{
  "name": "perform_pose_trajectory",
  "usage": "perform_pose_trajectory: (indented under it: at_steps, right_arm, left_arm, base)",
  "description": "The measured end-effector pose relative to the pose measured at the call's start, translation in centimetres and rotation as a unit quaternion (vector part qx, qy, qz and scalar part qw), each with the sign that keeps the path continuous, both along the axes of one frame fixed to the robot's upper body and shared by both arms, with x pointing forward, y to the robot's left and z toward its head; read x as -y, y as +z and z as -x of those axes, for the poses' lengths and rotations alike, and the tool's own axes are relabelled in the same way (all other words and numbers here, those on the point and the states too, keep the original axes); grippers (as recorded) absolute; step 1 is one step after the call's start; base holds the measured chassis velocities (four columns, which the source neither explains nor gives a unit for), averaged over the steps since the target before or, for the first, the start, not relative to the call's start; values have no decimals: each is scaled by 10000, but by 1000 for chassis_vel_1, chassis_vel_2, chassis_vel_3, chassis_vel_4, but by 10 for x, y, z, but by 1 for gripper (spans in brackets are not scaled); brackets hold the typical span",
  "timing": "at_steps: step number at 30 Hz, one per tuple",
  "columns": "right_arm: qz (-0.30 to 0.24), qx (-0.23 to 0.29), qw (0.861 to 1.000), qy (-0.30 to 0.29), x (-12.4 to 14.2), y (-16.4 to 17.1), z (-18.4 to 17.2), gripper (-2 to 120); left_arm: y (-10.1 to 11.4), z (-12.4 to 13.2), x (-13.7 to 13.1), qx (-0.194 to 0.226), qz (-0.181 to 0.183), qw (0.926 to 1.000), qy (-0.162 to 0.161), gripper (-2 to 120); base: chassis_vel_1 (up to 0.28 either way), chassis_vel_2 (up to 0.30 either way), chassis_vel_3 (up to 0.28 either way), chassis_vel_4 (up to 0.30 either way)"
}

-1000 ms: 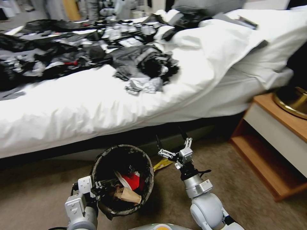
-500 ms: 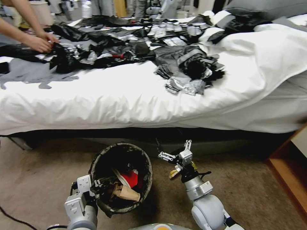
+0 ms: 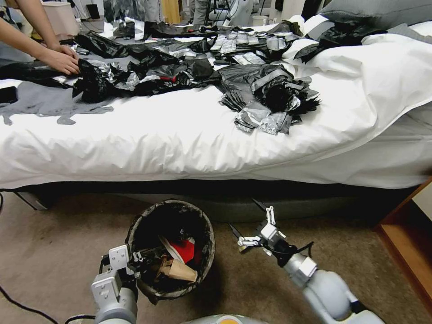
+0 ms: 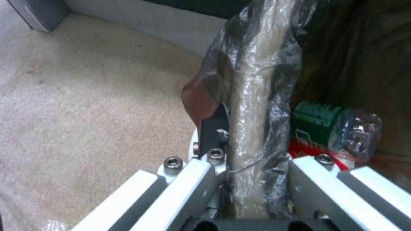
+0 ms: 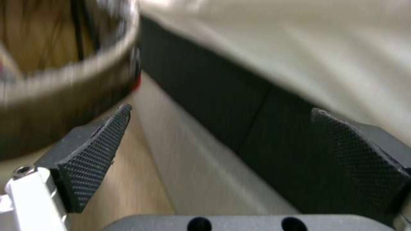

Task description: Pick up the trash bin, then pick up the garbage from the floor and place it into the trash bin.

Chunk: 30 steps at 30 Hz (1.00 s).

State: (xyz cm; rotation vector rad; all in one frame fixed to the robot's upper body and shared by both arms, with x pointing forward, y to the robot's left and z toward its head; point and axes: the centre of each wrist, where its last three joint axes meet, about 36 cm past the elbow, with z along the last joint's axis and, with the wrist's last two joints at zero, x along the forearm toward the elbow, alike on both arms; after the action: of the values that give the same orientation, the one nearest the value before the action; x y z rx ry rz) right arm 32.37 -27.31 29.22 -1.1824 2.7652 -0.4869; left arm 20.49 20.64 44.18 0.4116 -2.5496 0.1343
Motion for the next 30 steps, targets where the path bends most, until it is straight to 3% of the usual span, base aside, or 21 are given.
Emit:
perform_pose_trajectory:
  at_steps: [5, 8, 15, 23, 30]
  right_arm:
    - [398, -293, 9987, 75, 23, -17, -5, 100]
    - [900, -472, 9944, 276, 47, -35, -19, 100]
    - [1599, -504, 9844, 531, 76, -53, -54, 100]
    - [2224, -364, 9719, 685, 74, -71, -84, 100]
    - [2437, -446, 9660, 743, 64, -87, -97, 100]
  left_arm:
    - [0, -1, 1, -1, 12, 10000, 3, 0]
    - [-1, 0, 0, -11, 2, 10000, 3, 0]
    - [0, 2, 1, -28, -9, 10000, 12, 0]
    - [1, 3, 4, -26, -5, 10000, 13, 0]
    - [3, 5, 4, -12, -15, 10000, 25, 0]
  base:
    - [0, 0, 0, 0]
    - [0, 0, 0, 0]
    - [0, 0, 0, 0]
    - [0, 0, 0, 0]
    - [0, 0, 0, 0]
